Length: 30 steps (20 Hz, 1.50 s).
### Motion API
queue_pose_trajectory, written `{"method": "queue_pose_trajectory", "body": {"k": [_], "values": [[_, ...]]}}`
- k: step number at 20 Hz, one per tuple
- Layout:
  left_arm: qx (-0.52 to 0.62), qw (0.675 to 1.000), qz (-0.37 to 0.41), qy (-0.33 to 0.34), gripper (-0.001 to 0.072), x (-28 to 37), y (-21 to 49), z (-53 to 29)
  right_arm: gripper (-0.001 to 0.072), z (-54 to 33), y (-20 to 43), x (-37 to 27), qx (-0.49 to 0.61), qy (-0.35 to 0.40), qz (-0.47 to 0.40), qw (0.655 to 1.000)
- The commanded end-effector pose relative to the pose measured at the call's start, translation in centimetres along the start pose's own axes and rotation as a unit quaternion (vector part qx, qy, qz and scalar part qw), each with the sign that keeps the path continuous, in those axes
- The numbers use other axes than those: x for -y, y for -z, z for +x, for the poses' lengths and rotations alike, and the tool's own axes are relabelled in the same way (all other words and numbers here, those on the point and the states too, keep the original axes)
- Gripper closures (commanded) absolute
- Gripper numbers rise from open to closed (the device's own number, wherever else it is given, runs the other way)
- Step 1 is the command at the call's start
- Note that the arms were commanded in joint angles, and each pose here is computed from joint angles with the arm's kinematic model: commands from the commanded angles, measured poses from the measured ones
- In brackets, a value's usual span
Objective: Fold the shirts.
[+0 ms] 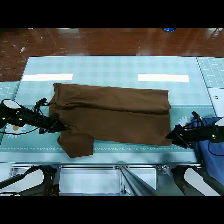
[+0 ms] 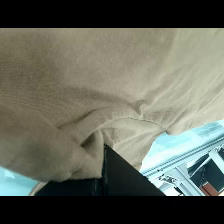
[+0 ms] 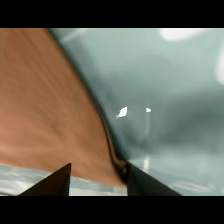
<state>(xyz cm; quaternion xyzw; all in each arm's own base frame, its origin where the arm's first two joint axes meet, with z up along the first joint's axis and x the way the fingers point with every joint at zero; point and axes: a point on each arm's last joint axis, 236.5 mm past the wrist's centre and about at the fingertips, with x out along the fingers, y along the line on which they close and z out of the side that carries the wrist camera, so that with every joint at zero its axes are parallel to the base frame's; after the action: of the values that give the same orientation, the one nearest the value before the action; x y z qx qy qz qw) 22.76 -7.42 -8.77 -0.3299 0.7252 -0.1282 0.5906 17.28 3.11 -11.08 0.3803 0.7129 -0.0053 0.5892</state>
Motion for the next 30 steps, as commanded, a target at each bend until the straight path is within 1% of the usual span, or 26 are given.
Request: {"method": "queue_pose_trajectory", "body": {"k": [1, 2, 3, 7, 10, 12, 15, 18, 22, 28, 30], "values": [[0.006, 1.000, -0.001, 0.005, 0.0686, 0.3, -0.3, 0.0, 0.0319, 1.5, -2.2, -1.9, 0.016, -0.058, -0.006, 0.998], [0.012, 1.000, 0.007, 0.005, 0.0686, 0.5, -0.7, -0.4, 0.0469, 1.4, -2.7, -3.2, 0.025, -0.087, -0.024, 0.996], [0.022, 1.000, 0.017, 0.010, 0.0686, 0.9, -1.4, -1.5, 0.0679, 0.7, -3.2, -4.6, 0.036, -0.112, -0.049, 0.992], [0.100, 0.991, 0.042, 0.073, 0.0686, 4.9, -5.8, -7.6, 0.0684, -3.1, -5.2, -7.4, 0.058, -0.128, -0.098, 0.985], [0.154, 0.984, 0.060, 0.071, 0.0686, 6.6, -9.1, -10.9, 0.0684, -6.6, -8.4, -9.5, 0.109, -0.132, -0.110, 0.979], [0.174, 0.980, 0.076, 0.065, 0.0686, 7.6, -11.3, -11.8, 0.0684, -9.0, -10.5, -11.6, 0.139, -0.156, -0.119, 0.971], [0.178, 0.979, 0.084, 0.061, 0.0687, 9.1, -15.2, -11.5, 0.0684, -11.0, -13.4, -14.4, 0.161, -0.198, -0.121, 0.959], [0.159, 0.982, 0.081, 0.062, 0.0687, 10.4, -19.2, -9.5, 0.0684, -9.5, -15.8, -16.0, 0.155, -0.191, -0.131, 0.960], [0.152, 0.985, 0.053, 0.069, 0.0687, 11.1, -24.0, -8.0, 0.0684, -7.3, -19.1, -16.7, 0.158, -0.180, -0.113, 0.964], [0.142, 0.986, 0.049, 0.069, 0.0687, 10.0, -27.2, -6.1, 0.0684, -5.8, -21.3, -15.8, 0.157, -0.174, -0.093, 0.968], [0.155, 0.984, 0.067, 0.065, 0.0680, 9.6, -28.1, -5.6, 0.0681, -5.2, -21.7, -15.4, 0.156, -0.172, -0.087, 0.969]]}}
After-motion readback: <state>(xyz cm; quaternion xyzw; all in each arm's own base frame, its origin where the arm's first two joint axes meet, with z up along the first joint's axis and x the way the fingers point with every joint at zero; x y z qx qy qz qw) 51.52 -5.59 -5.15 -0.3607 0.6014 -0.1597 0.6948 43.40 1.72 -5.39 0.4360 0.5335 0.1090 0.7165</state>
